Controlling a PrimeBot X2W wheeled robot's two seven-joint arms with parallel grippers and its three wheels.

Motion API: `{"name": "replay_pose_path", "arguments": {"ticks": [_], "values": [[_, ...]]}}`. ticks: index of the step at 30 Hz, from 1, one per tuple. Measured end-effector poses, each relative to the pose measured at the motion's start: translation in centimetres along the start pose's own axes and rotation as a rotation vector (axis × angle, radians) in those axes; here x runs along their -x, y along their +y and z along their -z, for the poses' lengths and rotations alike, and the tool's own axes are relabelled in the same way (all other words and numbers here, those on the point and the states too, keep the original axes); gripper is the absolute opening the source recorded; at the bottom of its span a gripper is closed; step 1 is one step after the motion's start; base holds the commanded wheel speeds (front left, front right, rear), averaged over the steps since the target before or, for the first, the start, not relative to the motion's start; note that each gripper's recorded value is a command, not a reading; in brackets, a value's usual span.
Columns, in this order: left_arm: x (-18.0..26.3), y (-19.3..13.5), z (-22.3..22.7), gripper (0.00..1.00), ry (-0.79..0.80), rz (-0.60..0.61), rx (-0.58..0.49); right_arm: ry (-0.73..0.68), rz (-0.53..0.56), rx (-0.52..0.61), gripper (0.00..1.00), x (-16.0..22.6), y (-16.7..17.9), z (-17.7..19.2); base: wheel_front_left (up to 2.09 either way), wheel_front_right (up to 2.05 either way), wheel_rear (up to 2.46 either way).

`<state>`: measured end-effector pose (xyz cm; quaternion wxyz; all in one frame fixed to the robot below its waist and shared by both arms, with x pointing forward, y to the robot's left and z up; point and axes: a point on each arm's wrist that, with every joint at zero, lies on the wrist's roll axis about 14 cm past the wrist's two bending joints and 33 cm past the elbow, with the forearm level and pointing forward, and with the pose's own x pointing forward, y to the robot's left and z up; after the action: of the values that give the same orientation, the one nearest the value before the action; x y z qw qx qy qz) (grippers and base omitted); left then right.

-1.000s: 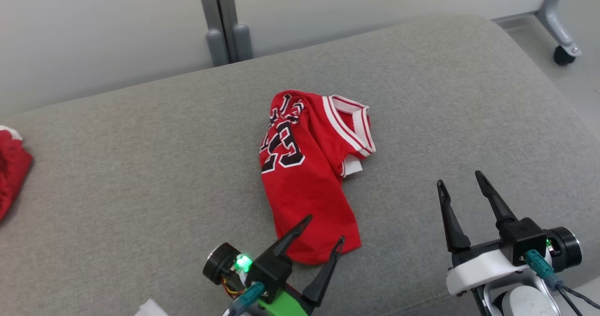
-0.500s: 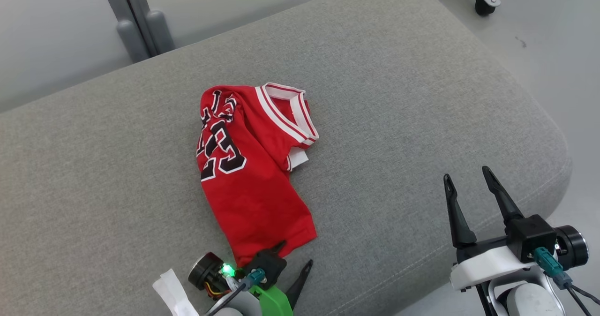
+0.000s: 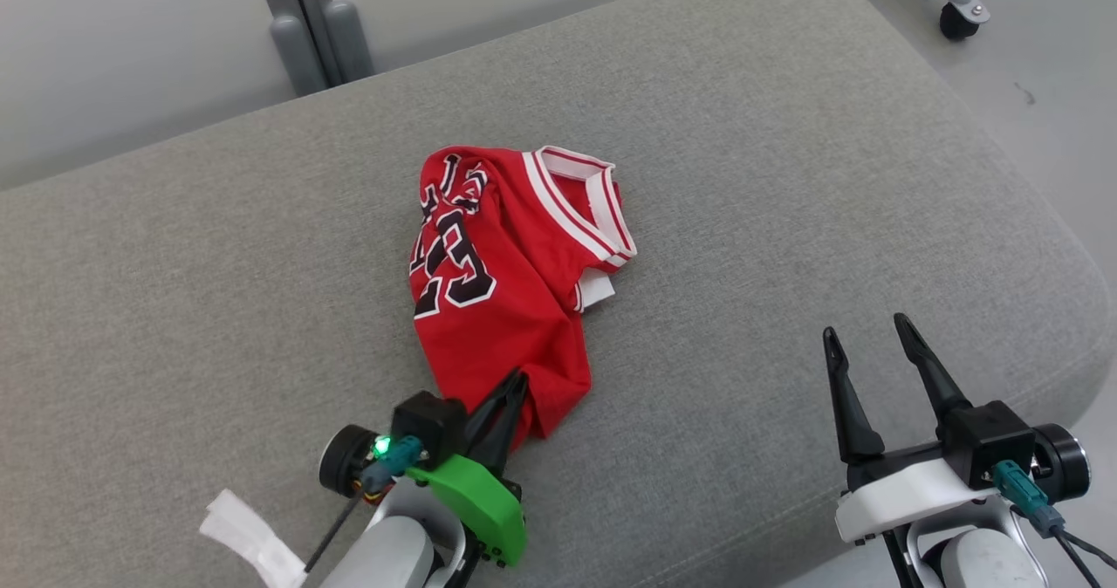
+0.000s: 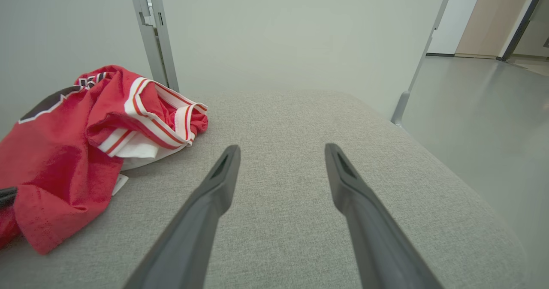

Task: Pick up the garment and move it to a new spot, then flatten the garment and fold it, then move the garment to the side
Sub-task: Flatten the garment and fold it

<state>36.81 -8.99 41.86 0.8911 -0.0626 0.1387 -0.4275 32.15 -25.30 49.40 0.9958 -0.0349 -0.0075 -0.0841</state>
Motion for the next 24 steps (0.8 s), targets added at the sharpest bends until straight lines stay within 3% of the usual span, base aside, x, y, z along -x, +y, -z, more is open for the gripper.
{"name": "replay_pose_path", "arguments": {"ticks": [6, 11, 16, 18, 24], "values": [[3.4, 3.8, -6.3, 0.00, -0.264, -0.175, 0.228, 0.004, -0.039, -0.010, 1.00, -0.4, 1.2, 0.3, 0.00, 0.00, 0.00], [8.9, 8.8, -7.1, 0.00, -0.335, -0.391, 0.354, -0.001, -0.078, -0.014, 1.00, -0.9, 2.5, 0.2, 0.00, 0.00, 0.00], [13.5, 13.6, -4.8, 0.00, -0.290, -0.594, 0.383, -0.003, -0.123, -0.019, 1.00, -1.5, 3.9, 0.3, 0.00, 0.00, 0.00], [14.2, 14.6, -3.9, 0.00, -0.264, -0.635, 0.422, 0.000, -0.137, -0.014, 1.00, -1.7, 4.4, 0.4, 0.00, 0.00, 0.00], [14.3, 18.0, -3.2, 0.00, -0.219, -0.717, 0.407, -0.003, -0.169, -0.010, 1.00, -2.4, 5.4, 0.3, 0.00, 0.00, 0.00]]}}
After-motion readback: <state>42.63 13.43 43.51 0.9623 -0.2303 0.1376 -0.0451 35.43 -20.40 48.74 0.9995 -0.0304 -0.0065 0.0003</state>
